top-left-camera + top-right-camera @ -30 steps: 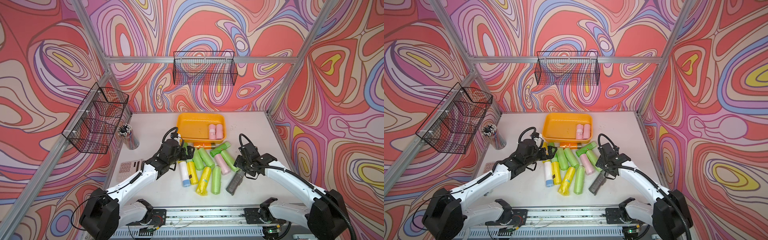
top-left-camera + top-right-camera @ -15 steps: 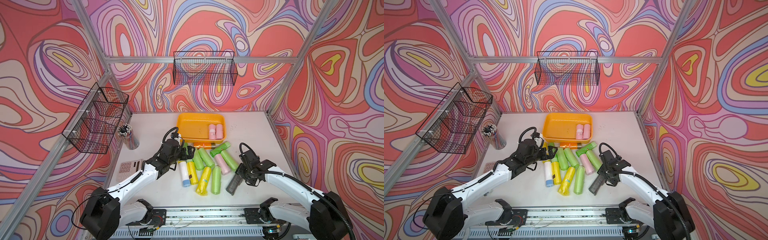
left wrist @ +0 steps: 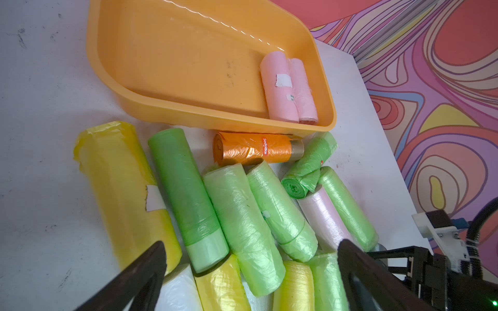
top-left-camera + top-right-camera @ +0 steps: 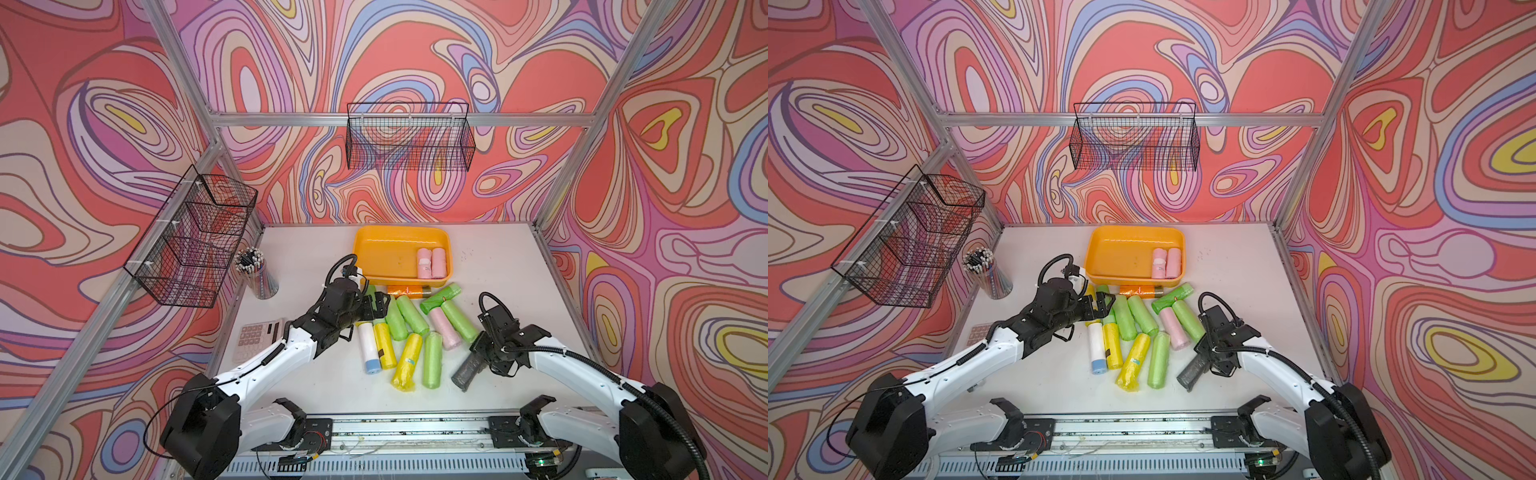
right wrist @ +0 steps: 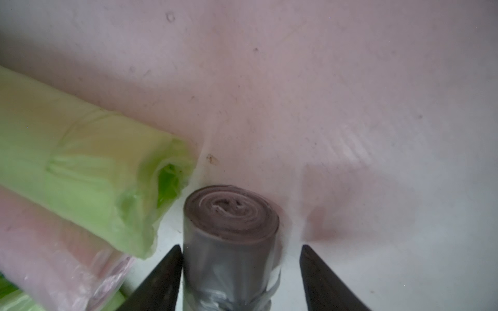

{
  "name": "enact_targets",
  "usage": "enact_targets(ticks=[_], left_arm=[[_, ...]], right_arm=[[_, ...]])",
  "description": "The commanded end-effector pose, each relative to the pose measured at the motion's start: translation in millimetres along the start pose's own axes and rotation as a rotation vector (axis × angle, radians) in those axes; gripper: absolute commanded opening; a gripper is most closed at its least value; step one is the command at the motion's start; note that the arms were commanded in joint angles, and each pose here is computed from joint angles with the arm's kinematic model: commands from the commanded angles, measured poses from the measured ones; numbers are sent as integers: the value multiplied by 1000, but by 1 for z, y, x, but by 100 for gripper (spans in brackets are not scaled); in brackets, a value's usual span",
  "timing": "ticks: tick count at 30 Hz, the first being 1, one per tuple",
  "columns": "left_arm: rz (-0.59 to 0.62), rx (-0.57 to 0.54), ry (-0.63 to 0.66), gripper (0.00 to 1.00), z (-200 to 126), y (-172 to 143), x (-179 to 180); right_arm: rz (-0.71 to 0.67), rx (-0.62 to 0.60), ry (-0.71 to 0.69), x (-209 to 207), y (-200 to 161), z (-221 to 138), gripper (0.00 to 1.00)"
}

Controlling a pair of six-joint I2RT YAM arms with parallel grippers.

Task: Put the roll of trash bags into the storage box
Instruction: Pick up the roll of trash bags from the center of the board.

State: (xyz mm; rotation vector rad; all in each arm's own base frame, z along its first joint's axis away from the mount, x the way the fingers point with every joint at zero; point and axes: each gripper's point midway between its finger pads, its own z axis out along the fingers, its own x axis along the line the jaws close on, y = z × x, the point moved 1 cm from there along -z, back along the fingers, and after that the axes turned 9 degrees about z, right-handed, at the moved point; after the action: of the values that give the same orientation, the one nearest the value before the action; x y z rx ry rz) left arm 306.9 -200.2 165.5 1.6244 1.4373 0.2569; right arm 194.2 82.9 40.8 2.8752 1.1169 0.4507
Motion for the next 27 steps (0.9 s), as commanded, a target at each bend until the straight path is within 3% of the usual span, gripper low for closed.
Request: enact_targets(ticks=[1,11,16,19,27], left_arm=[[-7,-6,-2,100,3,3,-1],[2,1,4,100,5,1,1],[7,1,14,100,2,0,3],[7,-3,25,100,1,0,5],[20,5,14,100,3,3,1]], right_arm=[[35,16,12,1,-5,3,70],[33,40,-4,6,-18,13,70],[22,45,-31,5,-22,18,53],[11,20,-87,0,-19,16,37],[-12,38,-89,8,-21,23,35]])
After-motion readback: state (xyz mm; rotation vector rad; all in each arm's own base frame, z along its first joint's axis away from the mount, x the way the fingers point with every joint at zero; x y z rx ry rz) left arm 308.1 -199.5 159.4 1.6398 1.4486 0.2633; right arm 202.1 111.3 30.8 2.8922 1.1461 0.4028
